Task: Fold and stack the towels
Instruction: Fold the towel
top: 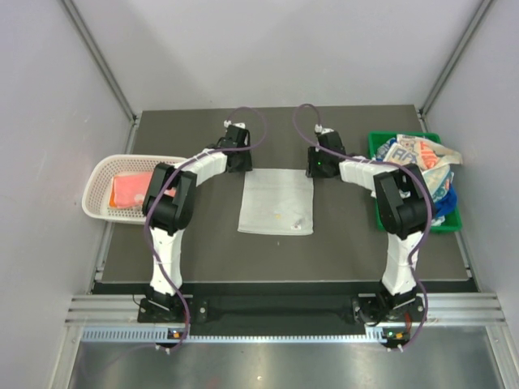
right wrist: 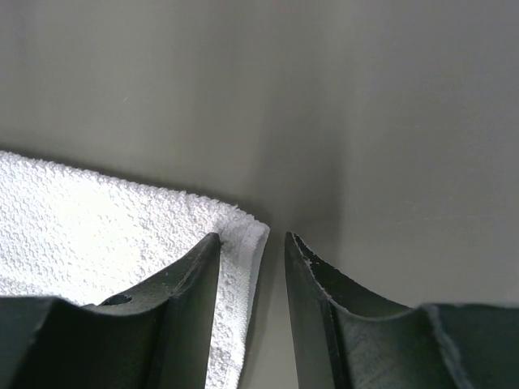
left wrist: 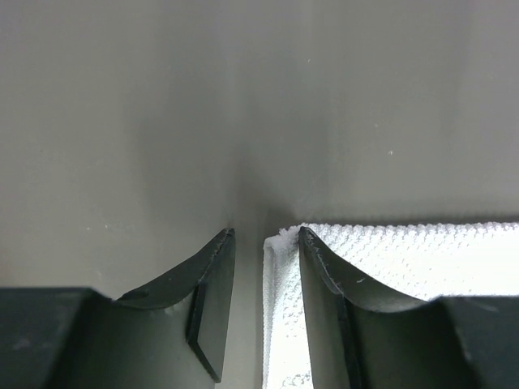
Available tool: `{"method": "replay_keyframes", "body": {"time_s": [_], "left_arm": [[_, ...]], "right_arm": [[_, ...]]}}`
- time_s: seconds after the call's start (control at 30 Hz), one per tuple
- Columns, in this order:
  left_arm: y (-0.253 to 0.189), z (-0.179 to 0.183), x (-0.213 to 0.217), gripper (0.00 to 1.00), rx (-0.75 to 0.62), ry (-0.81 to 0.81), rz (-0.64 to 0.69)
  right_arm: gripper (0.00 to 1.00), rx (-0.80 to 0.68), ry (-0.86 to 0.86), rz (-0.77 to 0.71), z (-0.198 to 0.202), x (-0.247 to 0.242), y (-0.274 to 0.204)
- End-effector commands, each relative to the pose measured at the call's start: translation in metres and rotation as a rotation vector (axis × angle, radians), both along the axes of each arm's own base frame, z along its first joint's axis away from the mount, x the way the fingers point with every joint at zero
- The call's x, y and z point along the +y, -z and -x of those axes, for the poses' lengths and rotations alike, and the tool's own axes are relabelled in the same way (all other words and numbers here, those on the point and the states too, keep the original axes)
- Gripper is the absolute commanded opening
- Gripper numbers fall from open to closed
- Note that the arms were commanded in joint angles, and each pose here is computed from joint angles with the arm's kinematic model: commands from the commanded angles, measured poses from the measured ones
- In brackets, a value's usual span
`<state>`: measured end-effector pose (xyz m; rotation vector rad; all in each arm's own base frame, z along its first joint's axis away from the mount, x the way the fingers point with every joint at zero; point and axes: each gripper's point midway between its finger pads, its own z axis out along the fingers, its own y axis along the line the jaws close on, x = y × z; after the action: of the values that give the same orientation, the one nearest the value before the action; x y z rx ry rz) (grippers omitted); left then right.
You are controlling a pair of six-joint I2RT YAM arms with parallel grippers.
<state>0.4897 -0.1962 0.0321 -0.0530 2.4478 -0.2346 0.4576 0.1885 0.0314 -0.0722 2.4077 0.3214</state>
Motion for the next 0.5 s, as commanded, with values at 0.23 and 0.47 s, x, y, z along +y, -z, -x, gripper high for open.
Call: {"method": "replay_keyframes", "body": {"time_s": [0.23,0.47], "left_arm": [[0.037,0.015,0.001,0.35,0.061,-0.019,-0.012],[0.04,0.02,-0.005,0.23,0.041,-0.024,0.037]], "right_arm": [[0.34,-0.011,-0.036,0.052,-0.005,0.012,0.002],[0.26,-0.004,-0.043,0.052,-0.007,0.014,0.007]]}}
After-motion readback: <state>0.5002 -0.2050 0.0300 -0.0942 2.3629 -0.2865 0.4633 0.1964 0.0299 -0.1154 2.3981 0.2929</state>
